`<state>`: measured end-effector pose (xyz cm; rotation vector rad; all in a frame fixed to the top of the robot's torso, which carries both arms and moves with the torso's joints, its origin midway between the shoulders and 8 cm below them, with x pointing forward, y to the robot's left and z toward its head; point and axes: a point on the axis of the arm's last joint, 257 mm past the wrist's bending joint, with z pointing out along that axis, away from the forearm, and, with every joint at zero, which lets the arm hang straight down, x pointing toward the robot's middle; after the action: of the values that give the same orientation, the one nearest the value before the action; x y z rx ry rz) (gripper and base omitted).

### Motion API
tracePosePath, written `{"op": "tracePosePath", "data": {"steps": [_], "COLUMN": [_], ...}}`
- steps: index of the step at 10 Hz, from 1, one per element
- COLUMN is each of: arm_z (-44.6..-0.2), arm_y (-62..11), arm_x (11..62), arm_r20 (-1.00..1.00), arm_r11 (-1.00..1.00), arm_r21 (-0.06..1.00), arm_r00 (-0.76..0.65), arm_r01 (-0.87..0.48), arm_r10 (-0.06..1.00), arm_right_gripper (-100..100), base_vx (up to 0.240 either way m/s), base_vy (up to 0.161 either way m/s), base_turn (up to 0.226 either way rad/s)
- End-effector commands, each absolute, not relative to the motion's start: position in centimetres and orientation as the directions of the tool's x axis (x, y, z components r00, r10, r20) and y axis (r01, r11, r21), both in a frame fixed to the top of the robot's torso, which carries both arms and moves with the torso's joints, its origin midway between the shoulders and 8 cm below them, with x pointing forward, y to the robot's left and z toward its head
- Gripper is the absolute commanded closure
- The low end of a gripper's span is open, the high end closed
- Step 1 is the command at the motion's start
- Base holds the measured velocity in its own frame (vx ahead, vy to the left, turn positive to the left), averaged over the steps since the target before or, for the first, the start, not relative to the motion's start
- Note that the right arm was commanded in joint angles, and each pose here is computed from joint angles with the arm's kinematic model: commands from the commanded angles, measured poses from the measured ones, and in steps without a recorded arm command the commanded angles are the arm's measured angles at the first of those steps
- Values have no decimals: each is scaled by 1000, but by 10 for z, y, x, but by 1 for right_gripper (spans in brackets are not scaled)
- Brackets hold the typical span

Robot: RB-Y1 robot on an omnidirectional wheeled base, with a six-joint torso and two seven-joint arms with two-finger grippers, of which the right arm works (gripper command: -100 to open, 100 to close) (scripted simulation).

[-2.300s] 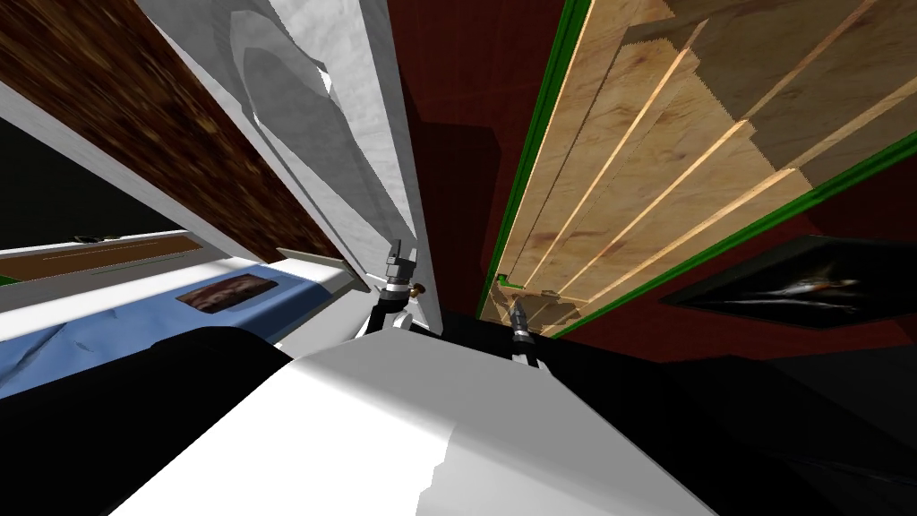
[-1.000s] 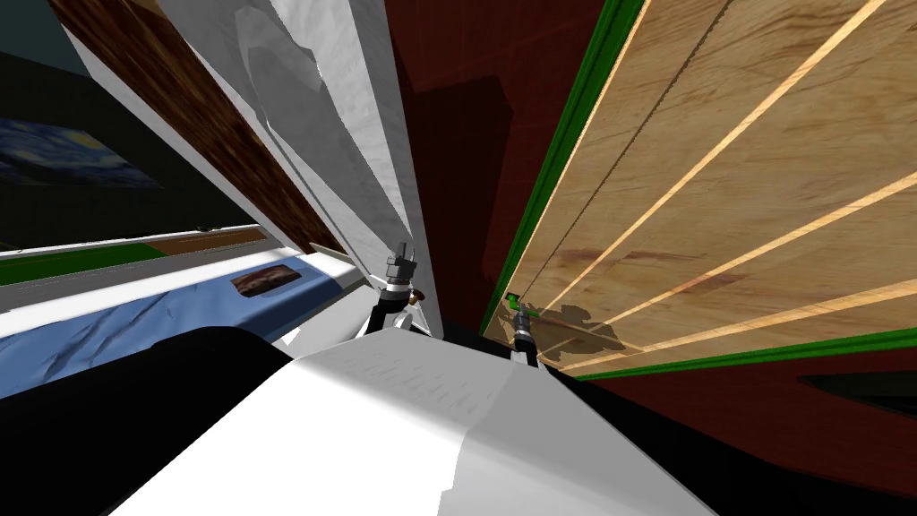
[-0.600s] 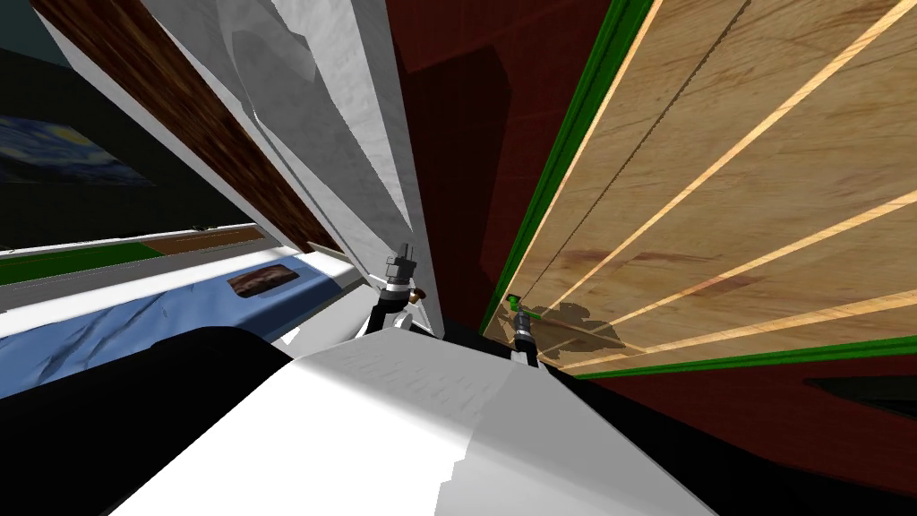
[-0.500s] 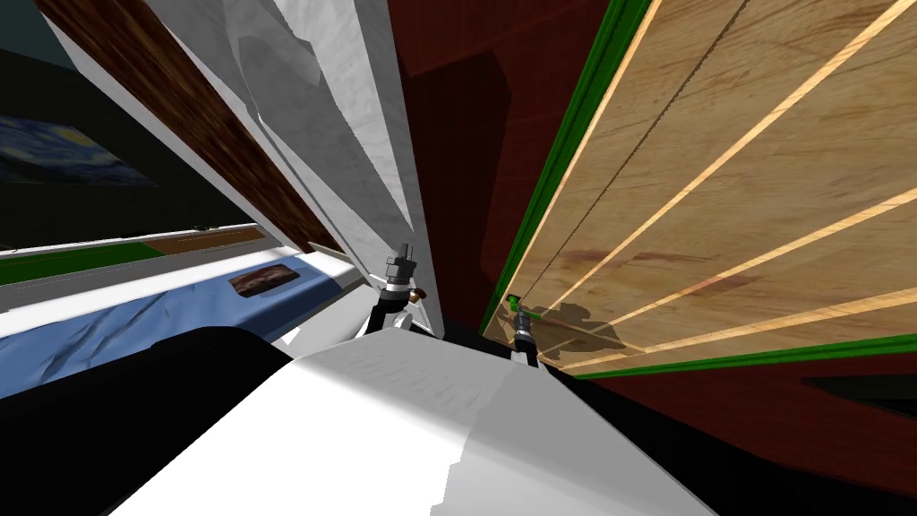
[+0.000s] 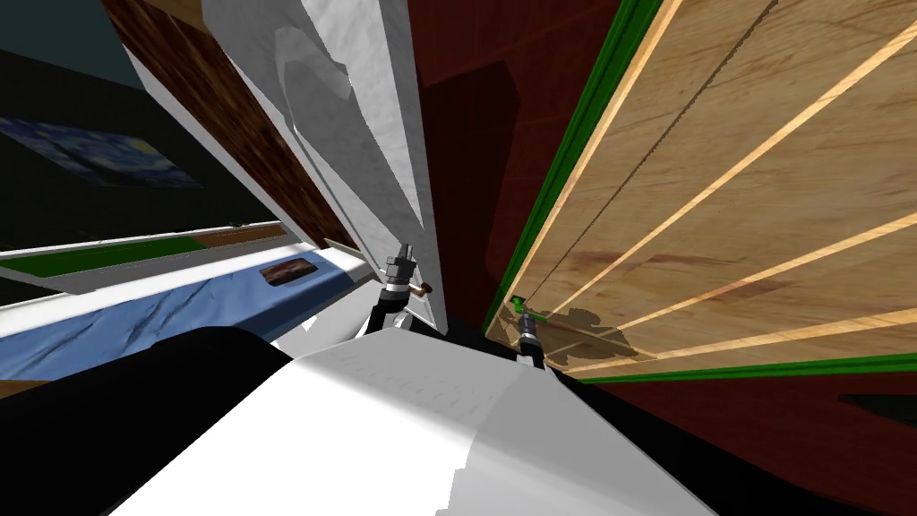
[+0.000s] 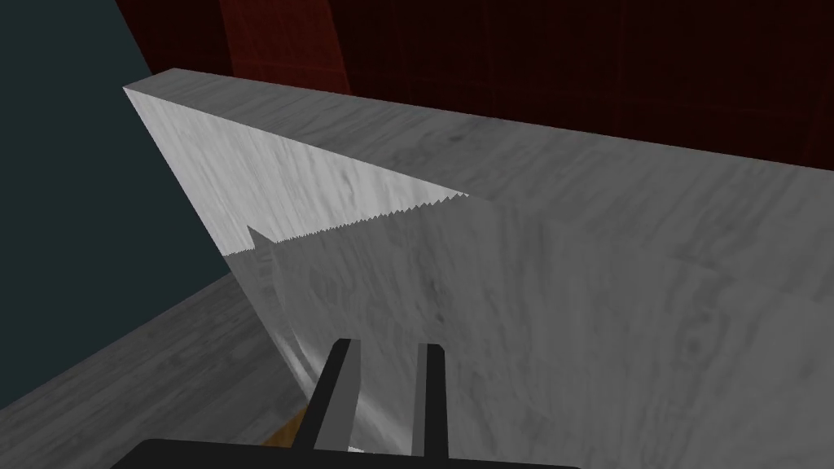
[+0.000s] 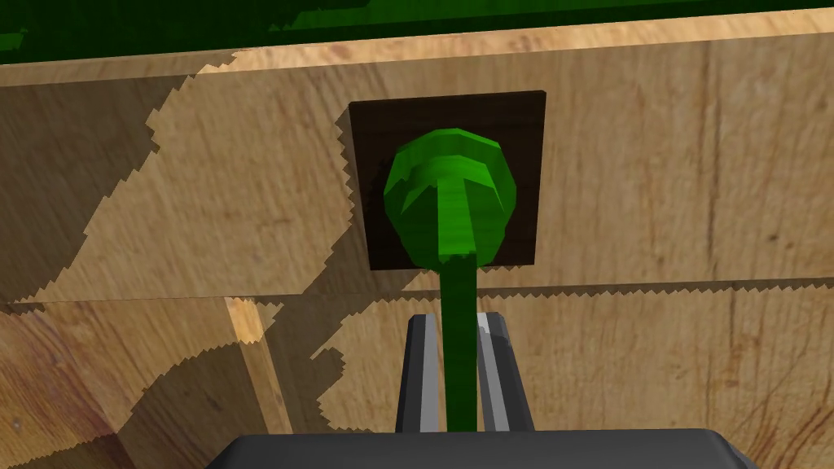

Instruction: Pull the door open

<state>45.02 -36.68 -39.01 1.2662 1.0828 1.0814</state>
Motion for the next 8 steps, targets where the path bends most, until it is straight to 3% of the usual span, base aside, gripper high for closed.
{"op": "tracePosePath", "data": {"steps": [1, 6, 8], "arm_z": [-395, -394, -393], "arm_y": [-369, -410, -424], "arm_x": [443, 418, 408], "arm_r20": [-5, -4, -2], "arm_r11": [6, 4, 3], "arm_r21": [1000, 1000, 1000], "arm_r00": [153, 135, 128], "arm_r01": [-4, -4, -2], "arm_r10": [988, 991, 992], "arm_right_gripper": [100, 100, 100], "base_vx": [-153, -181, -159], "base_vy": [33, 17, -41], "base_turn": [157, 193, 130]}}
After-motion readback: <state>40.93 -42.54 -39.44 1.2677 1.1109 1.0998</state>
